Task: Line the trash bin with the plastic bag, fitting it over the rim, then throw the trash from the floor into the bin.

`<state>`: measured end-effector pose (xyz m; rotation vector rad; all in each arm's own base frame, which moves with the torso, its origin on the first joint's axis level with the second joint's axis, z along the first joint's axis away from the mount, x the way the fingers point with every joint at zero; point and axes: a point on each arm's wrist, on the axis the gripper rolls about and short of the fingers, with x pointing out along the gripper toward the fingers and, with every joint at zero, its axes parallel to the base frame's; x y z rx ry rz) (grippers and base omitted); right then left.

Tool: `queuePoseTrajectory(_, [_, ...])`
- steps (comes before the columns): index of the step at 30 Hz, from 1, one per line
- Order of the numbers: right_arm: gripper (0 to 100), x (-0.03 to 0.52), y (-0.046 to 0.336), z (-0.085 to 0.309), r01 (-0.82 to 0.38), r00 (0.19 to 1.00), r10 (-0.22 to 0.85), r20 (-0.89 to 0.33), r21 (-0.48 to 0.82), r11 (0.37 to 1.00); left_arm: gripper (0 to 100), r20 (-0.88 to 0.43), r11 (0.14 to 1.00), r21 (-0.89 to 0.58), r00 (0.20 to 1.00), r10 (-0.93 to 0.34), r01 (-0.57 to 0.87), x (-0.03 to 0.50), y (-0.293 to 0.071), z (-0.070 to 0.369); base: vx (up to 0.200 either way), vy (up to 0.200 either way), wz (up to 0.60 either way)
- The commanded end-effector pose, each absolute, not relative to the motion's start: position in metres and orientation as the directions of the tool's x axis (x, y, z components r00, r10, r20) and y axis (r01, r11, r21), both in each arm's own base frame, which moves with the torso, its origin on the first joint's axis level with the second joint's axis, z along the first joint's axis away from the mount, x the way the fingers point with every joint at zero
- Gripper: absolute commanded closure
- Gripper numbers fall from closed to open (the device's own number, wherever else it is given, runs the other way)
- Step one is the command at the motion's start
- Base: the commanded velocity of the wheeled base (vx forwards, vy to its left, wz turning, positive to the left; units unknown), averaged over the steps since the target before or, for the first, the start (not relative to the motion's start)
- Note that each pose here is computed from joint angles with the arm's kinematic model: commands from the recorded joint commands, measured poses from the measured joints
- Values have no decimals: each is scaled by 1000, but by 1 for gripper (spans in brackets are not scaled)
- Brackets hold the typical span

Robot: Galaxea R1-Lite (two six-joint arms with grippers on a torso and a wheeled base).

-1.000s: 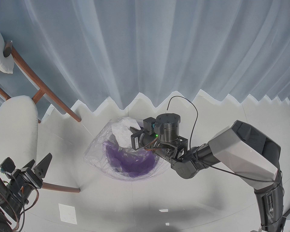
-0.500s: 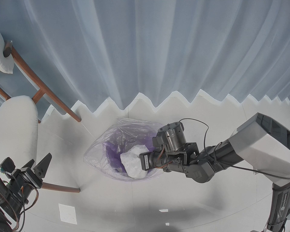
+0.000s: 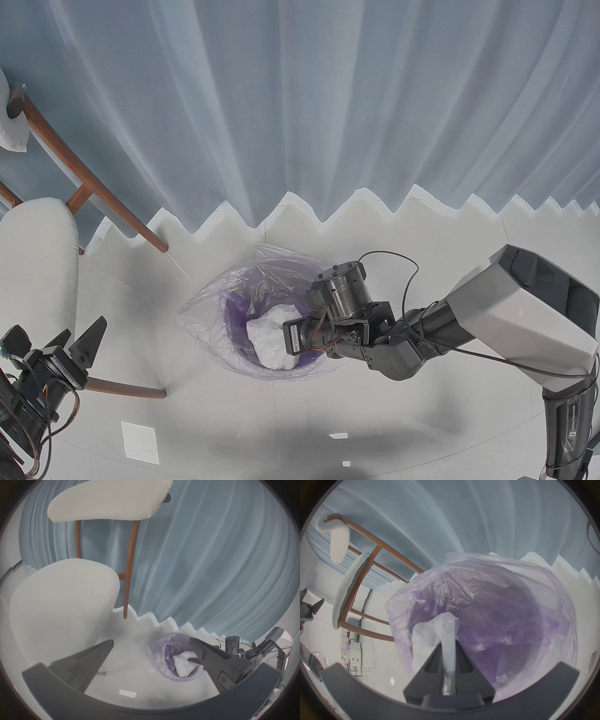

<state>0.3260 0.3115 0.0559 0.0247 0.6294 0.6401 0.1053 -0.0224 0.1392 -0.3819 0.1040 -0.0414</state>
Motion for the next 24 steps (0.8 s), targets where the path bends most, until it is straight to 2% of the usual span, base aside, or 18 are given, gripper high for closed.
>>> queuePoseTrajectory(1, [100,333,316,40,-544,626,549,-554,194,816,0,-110,929,-371,992,-60,15,103,-22,135,0,0,0])
queuePoseTrajectory(4, [100,342,317,38,-542,656,538,-529,166,824,0,-111,929,-371,992,-60,14,103,-22,135,0,0,0])
queuePoseTrajectory(6, [100,354,317,42,-572,694,551,-463,110,813,0,-111,929,-371,992,-60,14,103,-22,135,0,0,0])
queuePoseTrajectory(12, [100,365,317,50,-624,744,580,-332,-32,781,0,-111,929,-371,992,-60,14,103,-22,135,0,0,0])
queuePoseTrajectory(17, [100,367,319,54,-637,756,597,-269,-88,766,0,-110,929,-371,992,-58,14,103,-22,135,0,0,0])
queuePoseTrajectory(20, [100,374,315,51,-654,755,623,-206,-165,738,0,-108,929,-371,993,-57,13,103,-22,135,0,0,0])
queuePoseTrajectory(24, [100,370,312,47,-672,739,640,-209,-179,718,0,-111,929,-370,992,-57,12,102,-22,135,0,0,0])
